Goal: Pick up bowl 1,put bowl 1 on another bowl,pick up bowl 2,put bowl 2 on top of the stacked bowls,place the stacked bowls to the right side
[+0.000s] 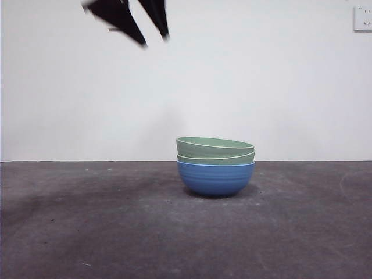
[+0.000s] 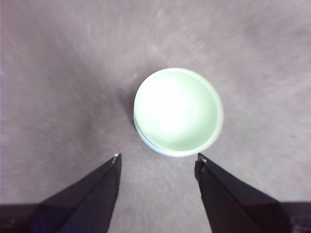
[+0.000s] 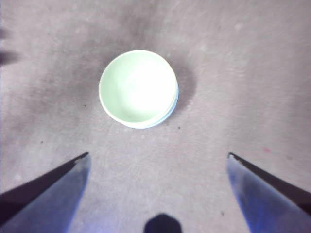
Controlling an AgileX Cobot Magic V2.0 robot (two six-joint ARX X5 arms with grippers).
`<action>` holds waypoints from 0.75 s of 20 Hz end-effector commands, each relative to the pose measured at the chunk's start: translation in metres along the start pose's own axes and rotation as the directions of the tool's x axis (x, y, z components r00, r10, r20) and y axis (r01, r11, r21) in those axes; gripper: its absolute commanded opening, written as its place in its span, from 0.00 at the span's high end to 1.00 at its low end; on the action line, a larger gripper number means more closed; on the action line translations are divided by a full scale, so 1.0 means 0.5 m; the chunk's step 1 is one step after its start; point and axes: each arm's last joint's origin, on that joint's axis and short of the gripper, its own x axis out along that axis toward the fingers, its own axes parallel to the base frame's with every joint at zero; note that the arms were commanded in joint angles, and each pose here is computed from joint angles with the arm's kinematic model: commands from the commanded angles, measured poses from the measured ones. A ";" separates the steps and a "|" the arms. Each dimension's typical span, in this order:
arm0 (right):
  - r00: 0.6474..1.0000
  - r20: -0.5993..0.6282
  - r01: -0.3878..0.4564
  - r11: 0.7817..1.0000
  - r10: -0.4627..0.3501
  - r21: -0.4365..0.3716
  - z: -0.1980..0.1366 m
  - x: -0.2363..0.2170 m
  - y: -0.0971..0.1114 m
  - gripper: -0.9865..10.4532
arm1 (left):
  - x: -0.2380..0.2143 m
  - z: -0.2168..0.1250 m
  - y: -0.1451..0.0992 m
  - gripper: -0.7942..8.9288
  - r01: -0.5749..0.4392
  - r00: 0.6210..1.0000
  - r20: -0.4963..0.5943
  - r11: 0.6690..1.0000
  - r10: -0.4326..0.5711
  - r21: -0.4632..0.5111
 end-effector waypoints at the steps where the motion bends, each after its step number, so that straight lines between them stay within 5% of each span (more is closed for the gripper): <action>1: 0.996 -0.084 0.006 0.999 -0.003 0.032 0.020 0.080 -0.007 0.50 | -0.100 -0.012 -0.010 0.65 -0.005 0.997 0.079 0.999 0.002 0.040; 7: 0.974 -0.227 0.034 0.996 -0.015 0.079 0.045 0.302 -0.032 0.50 | -0.290 -0.079 -0.031 0.65 -0.010 0.979 0.205 0.998 -0.002 0.056; 15: 0.959 -0.284 0.029 0.992 0.006 0.119 0.030 0.468 -0.053 0.50 | -0.349 -0.123 -0.038 0.65 -0.003 0.980 0.197 0.998 -0.008 0.057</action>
